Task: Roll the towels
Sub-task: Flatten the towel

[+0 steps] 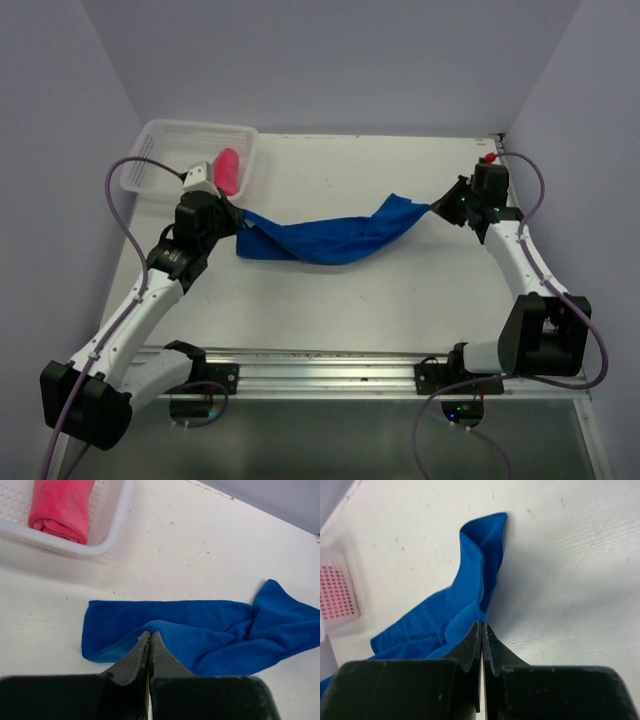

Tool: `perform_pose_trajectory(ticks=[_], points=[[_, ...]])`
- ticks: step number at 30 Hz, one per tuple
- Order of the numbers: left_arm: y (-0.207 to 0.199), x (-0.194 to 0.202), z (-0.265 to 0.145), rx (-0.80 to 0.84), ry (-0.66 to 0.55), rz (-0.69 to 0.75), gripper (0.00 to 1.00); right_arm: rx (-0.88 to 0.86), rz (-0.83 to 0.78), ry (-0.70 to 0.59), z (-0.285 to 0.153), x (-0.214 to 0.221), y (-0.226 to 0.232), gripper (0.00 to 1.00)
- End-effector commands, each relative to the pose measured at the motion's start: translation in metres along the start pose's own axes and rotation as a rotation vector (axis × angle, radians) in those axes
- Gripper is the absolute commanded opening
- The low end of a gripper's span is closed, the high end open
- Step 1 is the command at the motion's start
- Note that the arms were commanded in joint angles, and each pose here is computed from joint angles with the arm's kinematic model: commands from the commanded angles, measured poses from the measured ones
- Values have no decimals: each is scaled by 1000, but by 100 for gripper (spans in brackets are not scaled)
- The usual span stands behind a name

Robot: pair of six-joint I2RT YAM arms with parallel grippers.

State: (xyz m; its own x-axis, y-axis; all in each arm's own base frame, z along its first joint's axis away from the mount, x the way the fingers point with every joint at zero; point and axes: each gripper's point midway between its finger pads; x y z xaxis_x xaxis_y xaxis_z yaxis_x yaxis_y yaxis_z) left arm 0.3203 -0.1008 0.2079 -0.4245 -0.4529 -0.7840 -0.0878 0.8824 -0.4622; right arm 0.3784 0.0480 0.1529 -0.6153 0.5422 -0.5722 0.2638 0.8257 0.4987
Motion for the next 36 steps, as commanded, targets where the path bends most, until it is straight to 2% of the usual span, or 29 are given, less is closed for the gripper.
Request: perform_pose_trajectory(ticks=[1, 6, 11, 16, 20, 24, 26, 28, 29, 30, 31, 36], points=[[-16, -41, 6, 18, -83, 8, 0, -64, 57, -90, -24, -44, 18, 0], [-47, -82, 16, 102, -114, -32, 0, -113, 101, -142, -36, -80, 30, 0], [-76, -133, 17, 168, -174, -58, 0, -178, 121, -208, -52, -123, 61, 0], [-88, -161, 17, 202, -200, -92, 0, -242, 122, -295, -82, -170, 96, 0], [-94, -172, 10, 236, -211, -105, 0, -252, 123, -333, -102, -191, 103, 0], [-71, -156, 7, 196, -189, -112, 0, -241, 137, -319, -103, -182, 87, 0], [-53, -132, 6, 178, -154, -124, 0, -234, 138, -324, -110, -172, 76, 0], [-29, -103, 11, 143, -107, -136, 0, -200, 164, -260, -95, -140, 52, 0], [-27, -96, 4, 153, -103, -137, 0, -201, 160, -279, -105, -134, 46, 0], [-22, -87, 3, 150, -90, -140, 0, -174, 172, -226, -93, -110, 30, 0], [-11, -64, 2, 136, -55, -147, 0, -160, 176, -214, -92, -100, 22, 0], [17, 5, -6, 117, 60, -203, 0, -57, 180, -228, -112, -45, -12, 0]])
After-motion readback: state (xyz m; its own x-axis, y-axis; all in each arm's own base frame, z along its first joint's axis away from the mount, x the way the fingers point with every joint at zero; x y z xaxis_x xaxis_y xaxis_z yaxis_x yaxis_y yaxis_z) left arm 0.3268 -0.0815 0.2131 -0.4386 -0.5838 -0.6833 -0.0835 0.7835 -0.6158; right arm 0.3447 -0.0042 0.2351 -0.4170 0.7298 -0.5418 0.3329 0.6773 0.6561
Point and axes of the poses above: each gripper's point midway between its finger pads, its own z axis out along the fingers, its own y axis along the line the jaws close on, x = y × z, and after that the axes turned 4 degrees about -z, right-handed
